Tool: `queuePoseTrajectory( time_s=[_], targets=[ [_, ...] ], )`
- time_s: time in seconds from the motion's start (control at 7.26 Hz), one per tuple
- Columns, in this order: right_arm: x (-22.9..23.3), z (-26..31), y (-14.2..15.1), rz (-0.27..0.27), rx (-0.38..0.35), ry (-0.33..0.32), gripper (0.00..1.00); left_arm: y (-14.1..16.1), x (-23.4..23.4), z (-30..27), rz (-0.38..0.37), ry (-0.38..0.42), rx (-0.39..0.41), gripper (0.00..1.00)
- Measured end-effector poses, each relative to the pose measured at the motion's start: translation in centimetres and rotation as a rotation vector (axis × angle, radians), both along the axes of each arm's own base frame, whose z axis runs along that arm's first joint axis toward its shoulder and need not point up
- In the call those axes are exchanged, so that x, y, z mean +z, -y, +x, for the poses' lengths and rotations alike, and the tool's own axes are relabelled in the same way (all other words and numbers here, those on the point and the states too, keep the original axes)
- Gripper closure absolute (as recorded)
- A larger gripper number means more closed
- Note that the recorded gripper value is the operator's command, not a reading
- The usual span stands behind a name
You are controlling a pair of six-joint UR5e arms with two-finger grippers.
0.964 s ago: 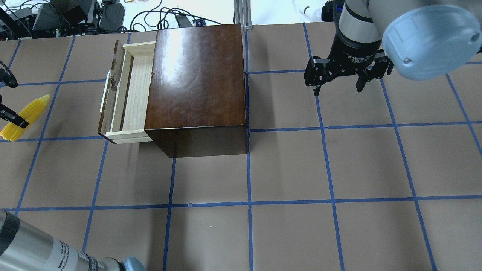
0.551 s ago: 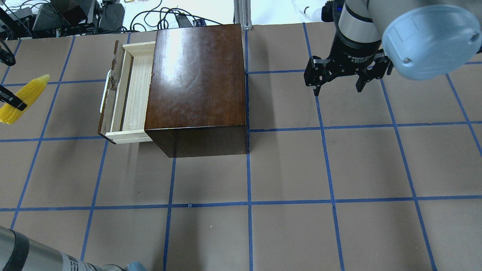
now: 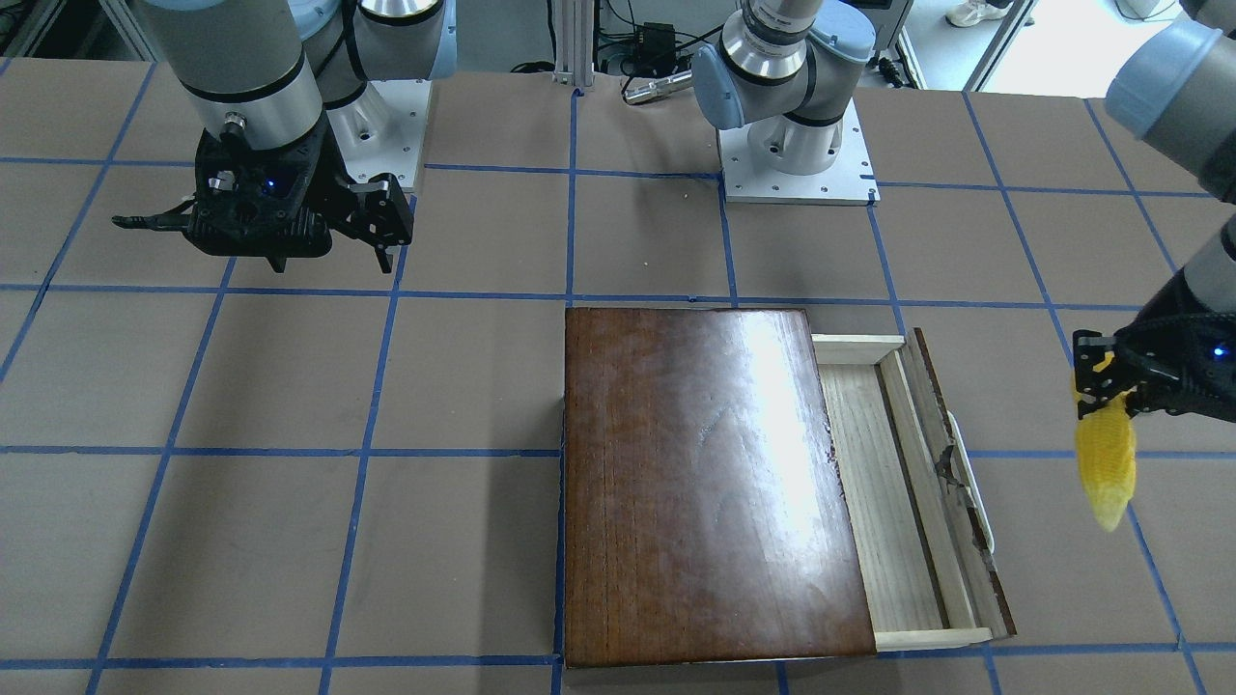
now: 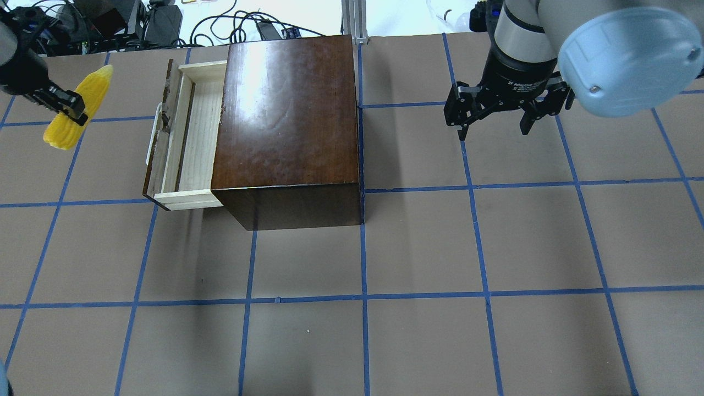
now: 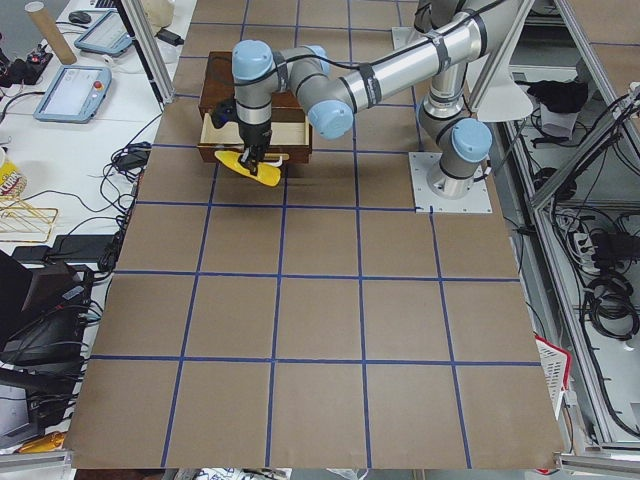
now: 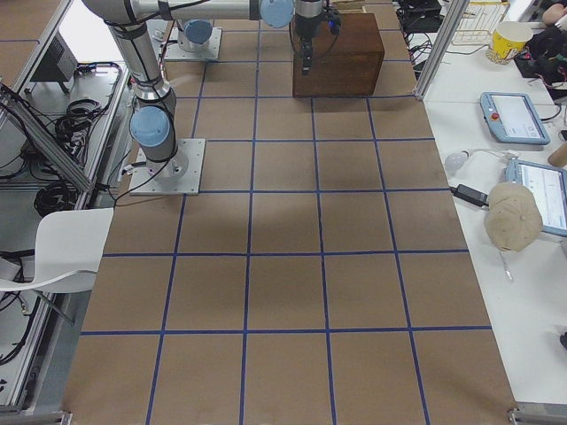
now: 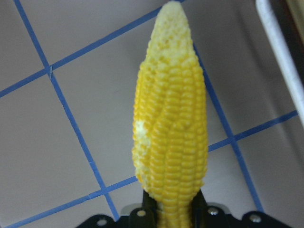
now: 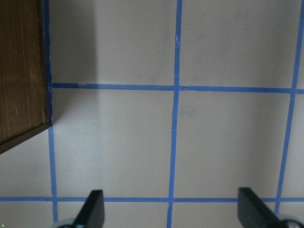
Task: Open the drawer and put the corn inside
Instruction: 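Carry the corn with the left gripper over the open drawer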
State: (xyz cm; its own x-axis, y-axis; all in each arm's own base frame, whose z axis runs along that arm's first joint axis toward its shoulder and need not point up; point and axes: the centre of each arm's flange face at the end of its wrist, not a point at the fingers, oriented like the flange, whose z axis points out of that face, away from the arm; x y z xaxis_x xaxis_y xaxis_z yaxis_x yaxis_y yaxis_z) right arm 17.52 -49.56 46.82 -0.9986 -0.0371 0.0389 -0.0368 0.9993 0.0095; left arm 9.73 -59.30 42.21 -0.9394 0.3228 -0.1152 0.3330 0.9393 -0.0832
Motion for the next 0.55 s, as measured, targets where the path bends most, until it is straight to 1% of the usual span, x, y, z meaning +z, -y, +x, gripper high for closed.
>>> queuePoseTrajectory(
  time_s=[0.28,0.55],
  targets=[
    [0.0,0.0,0.0,0.0,0.0,0.0,0.0,0.2,0.7,-4.9,-0.024,-0.025,0.098,1.0],
    [0.0,0.0,0.0,0.0,0.0,0.0,0.0,0.8,-0.2,-8.3,-0.023,-0.062,0.209,1.0]
  ],
)
